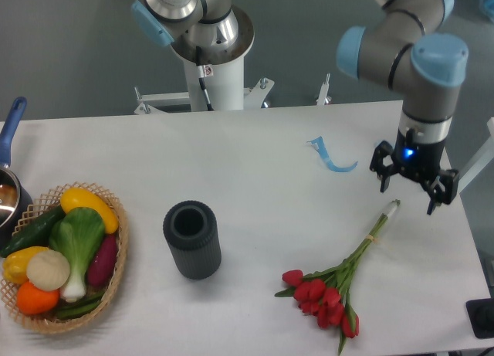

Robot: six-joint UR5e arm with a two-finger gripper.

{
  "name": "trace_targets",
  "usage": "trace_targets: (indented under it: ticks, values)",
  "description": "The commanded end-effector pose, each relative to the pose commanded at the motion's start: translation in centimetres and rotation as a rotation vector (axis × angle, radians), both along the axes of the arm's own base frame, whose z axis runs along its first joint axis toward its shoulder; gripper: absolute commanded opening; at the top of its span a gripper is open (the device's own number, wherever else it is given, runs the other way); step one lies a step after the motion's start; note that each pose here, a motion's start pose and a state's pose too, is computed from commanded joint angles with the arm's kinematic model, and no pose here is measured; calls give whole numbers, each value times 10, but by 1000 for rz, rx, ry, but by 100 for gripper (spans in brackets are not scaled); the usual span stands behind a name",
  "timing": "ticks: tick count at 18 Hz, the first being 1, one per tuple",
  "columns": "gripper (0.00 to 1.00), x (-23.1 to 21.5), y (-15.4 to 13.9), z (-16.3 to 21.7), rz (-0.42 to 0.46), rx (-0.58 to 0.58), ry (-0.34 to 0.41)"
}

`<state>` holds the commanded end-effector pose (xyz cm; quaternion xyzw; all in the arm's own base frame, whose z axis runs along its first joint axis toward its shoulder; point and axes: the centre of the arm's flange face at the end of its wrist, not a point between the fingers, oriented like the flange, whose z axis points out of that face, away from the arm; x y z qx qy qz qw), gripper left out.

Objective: Pick up the flowers from the table
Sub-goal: 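Move the open gripper down toward the red tulip stems, then lower the gripper onto the tulip stems and close it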

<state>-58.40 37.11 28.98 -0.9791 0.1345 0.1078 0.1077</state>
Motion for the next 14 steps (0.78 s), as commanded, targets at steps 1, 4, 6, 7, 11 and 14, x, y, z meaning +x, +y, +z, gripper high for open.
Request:
trace_targets:
  ticks: [1,4,6,7,11,14]
  values:
    - [100,0,11,-9,-9,-2,-10]
    - [100,0,27,-33,0,-8,-45]
    - [100,0,32,-43,2,-10,-60]
    - [100,4,38,-47,-6,-14,-66]
    - [100,11,47,-70,-24,-29,-99]
    - [100,9,51,-88,-61,-38,-109]
